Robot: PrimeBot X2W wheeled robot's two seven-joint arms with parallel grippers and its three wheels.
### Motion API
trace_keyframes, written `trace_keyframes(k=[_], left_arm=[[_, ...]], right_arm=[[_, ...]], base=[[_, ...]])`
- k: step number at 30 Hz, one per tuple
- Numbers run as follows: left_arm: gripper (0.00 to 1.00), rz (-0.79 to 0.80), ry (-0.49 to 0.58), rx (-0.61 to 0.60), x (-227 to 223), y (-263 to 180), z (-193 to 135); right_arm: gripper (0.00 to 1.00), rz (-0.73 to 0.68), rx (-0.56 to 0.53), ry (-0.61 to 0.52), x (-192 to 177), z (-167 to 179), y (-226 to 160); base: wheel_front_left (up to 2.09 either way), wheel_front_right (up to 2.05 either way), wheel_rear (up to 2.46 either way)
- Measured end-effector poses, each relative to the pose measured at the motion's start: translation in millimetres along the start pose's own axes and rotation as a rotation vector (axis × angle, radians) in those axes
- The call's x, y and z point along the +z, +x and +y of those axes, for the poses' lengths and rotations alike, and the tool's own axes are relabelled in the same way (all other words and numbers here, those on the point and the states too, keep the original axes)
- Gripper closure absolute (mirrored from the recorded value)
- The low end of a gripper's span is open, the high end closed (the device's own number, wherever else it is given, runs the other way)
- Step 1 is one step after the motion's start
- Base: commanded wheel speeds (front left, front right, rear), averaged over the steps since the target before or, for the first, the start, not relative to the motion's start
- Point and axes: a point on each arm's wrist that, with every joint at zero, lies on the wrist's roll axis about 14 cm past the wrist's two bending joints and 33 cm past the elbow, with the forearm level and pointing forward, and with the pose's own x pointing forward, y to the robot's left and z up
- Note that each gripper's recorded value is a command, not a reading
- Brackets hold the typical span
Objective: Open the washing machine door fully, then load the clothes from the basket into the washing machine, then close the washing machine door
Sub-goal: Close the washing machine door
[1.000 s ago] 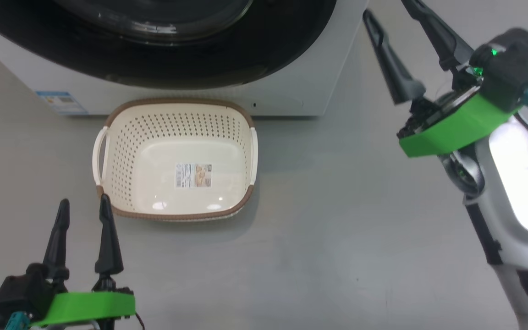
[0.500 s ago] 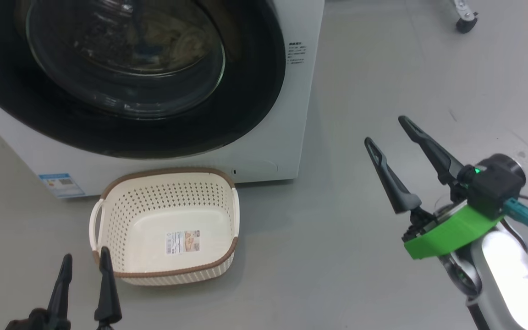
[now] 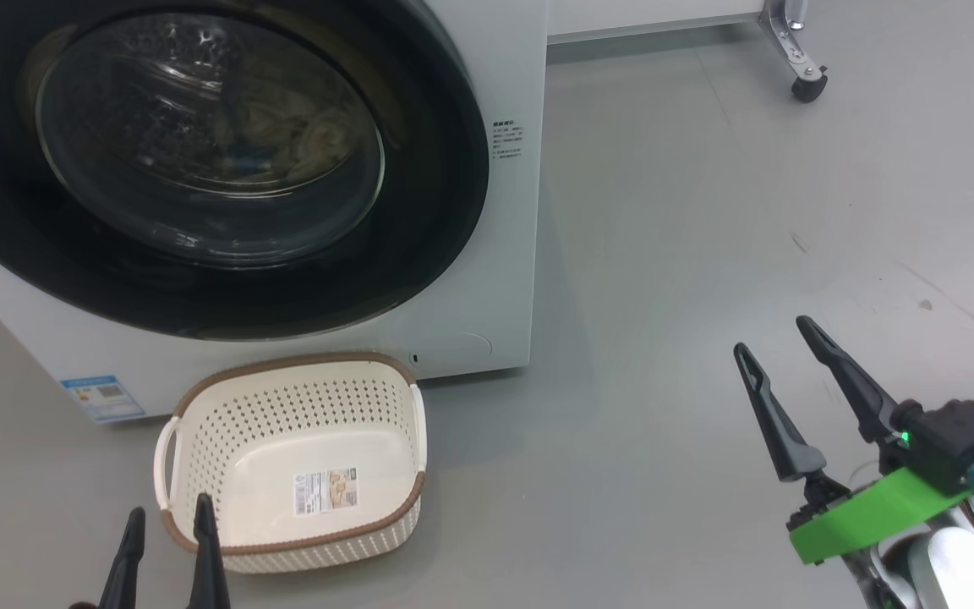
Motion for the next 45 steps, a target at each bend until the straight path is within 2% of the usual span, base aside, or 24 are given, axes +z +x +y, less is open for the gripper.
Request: trace_keyframes(k=[12, 34, 45], left_arm=[[0.00, 0.008, -0.002, -0.002, -3, -2, -1], [0.00, 0.004, 0.034, 0.009, 0, -10, 3], [0.00, -0.008, 0.055, 0.001, 5, -21, -1]], right_arm=[[0.00, 0.037, -0.076, 0.030, -12, -11, -20], [0.00, 0.045, -0.077, 0.048, -16, -6, -18], [0.00, 0.088, -0.085, 0.063, -29, -4, -31]], base=[[0.00, 0.00, 0.00], [0.00, 0.00, 0.00], [0.00, 0.00, 0.00]])
